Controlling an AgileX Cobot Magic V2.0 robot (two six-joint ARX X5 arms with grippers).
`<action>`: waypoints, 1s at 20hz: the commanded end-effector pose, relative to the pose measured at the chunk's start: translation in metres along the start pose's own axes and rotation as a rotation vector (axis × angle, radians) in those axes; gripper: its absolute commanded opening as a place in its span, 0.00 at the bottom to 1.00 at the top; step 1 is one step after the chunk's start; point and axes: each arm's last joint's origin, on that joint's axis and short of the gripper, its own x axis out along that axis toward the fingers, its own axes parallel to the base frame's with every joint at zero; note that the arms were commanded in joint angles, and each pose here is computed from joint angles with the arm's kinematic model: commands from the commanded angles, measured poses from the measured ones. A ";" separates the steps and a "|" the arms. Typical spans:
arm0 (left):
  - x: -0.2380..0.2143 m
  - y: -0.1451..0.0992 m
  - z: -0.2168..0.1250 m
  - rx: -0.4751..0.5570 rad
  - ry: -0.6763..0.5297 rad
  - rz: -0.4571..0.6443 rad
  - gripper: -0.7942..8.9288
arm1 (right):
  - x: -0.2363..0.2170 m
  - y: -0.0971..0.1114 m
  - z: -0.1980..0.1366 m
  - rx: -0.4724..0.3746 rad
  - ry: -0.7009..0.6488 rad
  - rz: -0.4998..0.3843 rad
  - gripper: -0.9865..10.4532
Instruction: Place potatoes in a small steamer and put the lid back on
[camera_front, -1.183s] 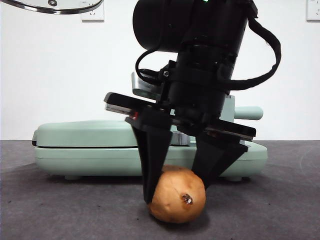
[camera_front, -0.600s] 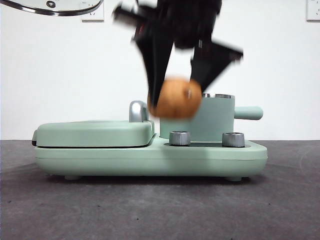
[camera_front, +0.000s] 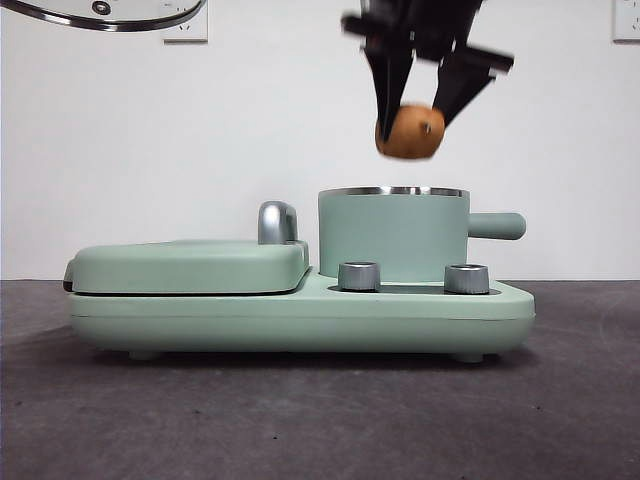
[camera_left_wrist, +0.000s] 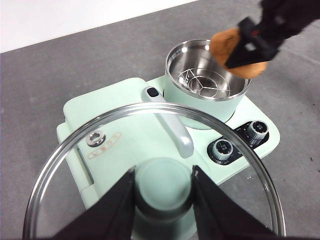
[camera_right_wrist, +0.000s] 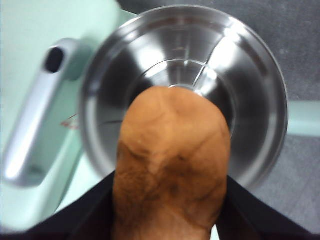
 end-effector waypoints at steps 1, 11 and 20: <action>-0.004 -0.001 0.006 -0.004 -0.043 -0.006 0.11 | 0.021 -0.001 0.013 -0.034 0.024 -0.001 0.23; -0.004 -0.001 0.006 -0.004 -0.041 -0.006 0.11 | 0.083 -0.012 0.025 -0.023 0.079 -0.005 0.23; 0.010 0.000 0.007 -0.008 -0.009 -0.006 0.11 | 0.026 -0.011 0.038 -0.024 0.039 -0.009 0.53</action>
